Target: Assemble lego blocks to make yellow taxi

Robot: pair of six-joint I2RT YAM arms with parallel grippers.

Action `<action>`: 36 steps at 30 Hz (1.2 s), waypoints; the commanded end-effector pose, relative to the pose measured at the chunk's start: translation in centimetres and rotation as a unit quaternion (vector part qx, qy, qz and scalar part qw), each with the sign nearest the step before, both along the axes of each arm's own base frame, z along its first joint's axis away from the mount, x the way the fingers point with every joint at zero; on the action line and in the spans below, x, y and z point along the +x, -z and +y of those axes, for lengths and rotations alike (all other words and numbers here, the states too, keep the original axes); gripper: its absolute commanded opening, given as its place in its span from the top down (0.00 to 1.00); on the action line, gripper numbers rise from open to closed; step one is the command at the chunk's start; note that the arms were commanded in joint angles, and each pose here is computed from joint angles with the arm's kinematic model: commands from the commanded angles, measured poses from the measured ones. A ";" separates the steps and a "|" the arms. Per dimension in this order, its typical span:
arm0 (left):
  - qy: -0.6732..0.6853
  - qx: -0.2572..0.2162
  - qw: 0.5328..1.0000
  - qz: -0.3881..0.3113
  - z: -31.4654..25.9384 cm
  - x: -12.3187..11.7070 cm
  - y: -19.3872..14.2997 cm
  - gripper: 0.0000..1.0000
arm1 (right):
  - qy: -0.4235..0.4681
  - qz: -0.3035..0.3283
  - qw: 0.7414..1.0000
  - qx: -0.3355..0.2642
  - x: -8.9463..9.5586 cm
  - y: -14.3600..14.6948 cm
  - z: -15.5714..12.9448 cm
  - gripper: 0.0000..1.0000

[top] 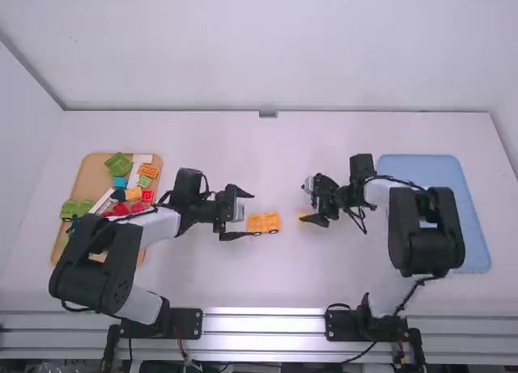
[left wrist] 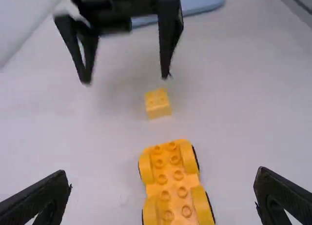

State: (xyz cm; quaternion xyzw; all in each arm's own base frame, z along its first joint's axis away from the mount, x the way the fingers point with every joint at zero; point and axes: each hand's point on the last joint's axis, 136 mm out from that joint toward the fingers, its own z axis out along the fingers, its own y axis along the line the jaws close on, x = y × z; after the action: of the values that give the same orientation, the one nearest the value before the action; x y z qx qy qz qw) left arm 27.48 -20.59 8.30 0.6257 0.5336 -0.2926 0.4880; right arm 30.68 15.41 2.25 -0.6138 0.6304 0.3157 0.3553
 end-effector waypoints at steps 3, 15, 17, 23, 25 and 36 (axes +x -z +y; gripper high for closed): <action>0.022 -0.058 0.997 0.045 -0.9 -1.1 -0.9 0.01 | -0.038 0.007 0.998 0.055 -0.6 0.3 0.0 0.01; 0.020 -0.061 0.997 0.038 -1.1 -0.1 -1.1 0.01 | -0.063 0.018 0.996 0.058 -1.0 3.8 -1.1 0.09; 0.020 -0.061 0.997 0.039 -1.1 -0.1 -1.1 0.01 | -0.064 0.021 0.996 0.053 -1.2 4.0 -1.2 0.19; 0.019 -0.060 0.997 0.040 -1.1 -0.1 -1.1 0.01 | -0.066 0.022 0.997 0.038 -1.2 4.5 -1.5 0.41; 0.019 -0.060 0.997 0.039 -1.1 -0.1 -1.1 0.01 | -0.063 0.027 0.997 0.038 -1.2 4.5 -1.5 0.41; 0.019 -0.060 0.997 0.042 -1.1 -0.1 -1.0 0.01 | -0.071 0.033 0.997 0.005 -1.5 5.4 -1.9 0.62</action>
State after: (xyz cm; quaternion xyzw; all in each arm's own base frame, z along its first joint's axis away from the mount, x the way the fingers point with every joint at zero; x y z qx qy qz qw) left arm 27.47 -21.30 8.93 0.5907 0.5334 -0.3466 0.4964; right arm 29.15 13.64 -2.93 -0.6467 0.5911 0.3620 0.3184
